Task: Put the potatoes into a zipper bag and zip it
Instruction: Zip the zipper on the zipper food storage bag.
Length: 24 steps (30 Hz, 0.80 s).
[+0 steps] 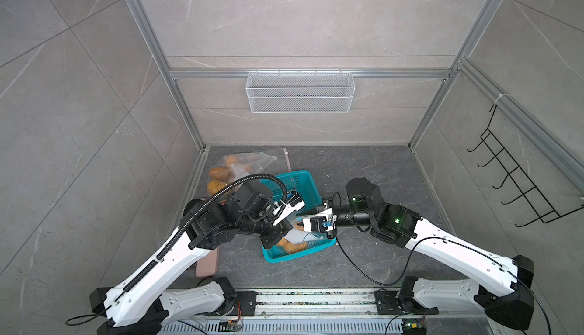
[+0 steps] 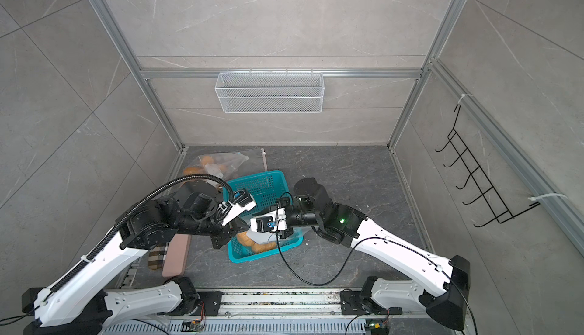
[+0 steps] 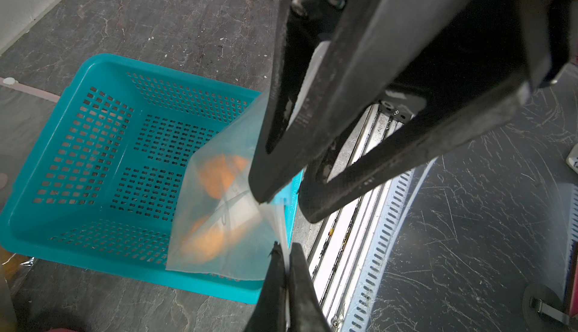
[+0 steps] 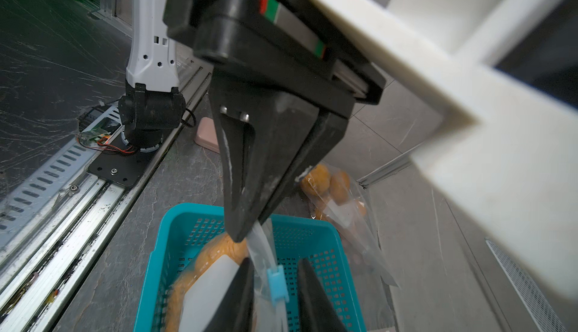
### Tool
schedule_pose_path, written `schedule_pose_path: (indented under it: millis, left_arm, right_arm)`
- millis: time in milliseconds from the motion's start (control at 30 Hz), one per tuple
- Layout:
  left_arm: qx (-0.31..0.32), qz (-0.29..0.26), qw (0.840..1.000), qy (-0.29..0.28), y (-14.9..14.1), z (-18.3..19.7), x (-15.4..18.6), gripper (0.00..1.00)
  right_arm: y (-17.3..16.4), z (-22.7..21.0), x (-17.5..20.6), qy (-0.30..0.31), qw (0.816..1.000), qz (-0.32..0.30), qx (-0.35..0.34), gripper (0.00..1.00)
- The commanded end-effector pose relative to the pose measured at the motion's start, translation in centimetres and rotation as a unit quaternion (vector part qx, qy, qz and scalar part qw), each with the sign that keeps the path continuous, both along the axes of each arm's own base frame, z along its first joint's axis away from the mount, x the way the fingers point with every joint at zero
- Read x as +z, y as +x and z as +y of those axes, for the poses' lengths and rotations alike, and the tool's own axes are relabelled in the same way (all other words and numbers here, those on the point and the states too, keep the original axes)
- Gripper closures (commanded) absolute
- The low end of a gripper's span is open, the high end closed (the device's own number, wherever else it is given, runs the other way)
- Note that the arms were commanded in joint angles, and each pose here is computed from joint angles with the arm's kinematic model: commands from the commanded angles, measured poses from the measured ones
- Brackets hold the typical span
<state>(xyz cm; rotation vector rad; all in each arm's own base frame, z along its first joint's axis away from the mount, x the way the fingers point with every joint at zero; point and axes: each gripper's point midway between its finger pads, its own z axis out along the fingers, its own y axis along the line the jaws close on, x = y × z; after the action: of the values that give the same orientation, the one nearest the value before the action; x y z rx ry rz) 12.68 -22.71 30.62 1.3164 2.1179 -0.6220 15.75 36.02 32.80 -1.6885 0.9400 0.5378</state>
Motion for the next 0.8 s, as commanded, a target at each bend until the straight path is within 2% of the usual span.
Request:
schedule_pose_path:
  millis: [0,267,767]
  left_arm:
    - [-0.012,-0.008,1.0,-0.013,-0.31,-0.08,0.57,1.0]
    - [-0.014,-0.009,1.0,-0.016,-0.31,-0.18,0.59,1.0]
    - [-0.014,-0.009,1.0,-0.015,-0.47,0.02,0.51,1.0]
  right_arm:
    - [-0.08,0.26,0.33,-0.003,1.0,0.003,0.002,0.74]
    - [-0.03,0.34,-0.26,-0.014,1.0,0.006,0.004,0.75]
    - [-0.51,0.3,-0.07,-0.012,1.0,0.008,0.016,0.84]
